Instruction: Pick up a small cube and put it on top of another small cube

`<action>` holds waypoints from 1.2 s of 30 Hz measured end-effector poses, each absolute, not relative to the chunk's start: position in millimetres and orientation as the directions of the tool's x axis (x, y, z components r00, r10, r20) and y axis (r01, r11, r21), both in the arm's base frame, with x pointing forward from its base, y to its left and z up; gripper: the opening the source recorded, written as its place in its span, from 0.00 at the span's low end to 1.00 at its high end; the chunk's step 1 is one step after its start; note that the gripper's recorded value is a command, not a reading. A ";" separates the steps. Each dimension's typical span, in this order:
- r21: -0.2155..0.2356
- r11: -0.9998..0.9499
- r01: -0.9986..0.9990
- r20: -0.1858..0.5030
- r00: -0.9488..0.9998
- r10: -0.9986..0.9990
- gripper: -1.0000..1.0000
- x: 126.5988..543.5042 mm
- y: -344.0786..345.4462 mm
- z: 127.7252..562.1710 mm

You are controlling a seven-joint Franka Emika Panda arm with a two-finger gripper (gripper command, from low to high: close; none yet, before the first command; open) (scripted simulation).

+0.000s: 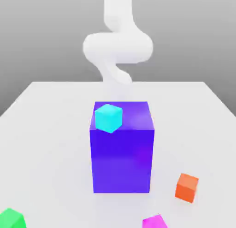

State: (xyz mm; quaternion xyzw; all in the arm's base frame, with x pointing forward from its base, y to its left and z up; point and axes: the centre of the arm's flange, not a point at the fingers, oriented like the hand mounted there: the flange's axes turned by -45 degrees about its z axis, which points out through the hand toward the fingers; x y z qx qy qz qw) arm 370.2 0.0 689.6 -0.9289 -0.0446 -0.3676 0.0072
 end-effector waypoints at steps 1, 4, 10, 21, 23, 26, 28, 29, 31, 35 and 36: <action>0.031 -0.991 0.131 0.668 0.734 0.118 0.50 380.4 0.5 680.0; 0.059 -0.966 0.250 0.624 0.746 0.232 0.50 407.8 3.8 651.3; 0.099 -0.876 0.472 0.536 0.716 0.446 0.50 454.7 15.8 588.8; 0.128 -0.589 0.798 0.372 0.512 0.774 0.50 512.3 48.5 459.9; 0.128 -0.524 0.842 0.342 0.458 0.821 0.50 518.6 54.6 435.6; 0.125 -0.415 0.901 0.296 0.365 0.883 0.50 525.2 65.7 399.1; 0.121 -0.340 0.932 0.265 0.300 0.916 0.50 528.3 71.8 375.0; 0.119 -0.303 0.946 0.249 0.267 0.931 0.50 529.4 74.3 363.0; 0.112 -0.228 0.967 0.218 0.200 0.955 0.50 531.0 78.1 339.4; 0.092 -0.073 0.993 0.154 0.058 0.986 0.50 531.2 83.6 293.6; 0.086 -0.034 0.996 0.139 0.022 0.990 0.50 530.7 84.7 282.6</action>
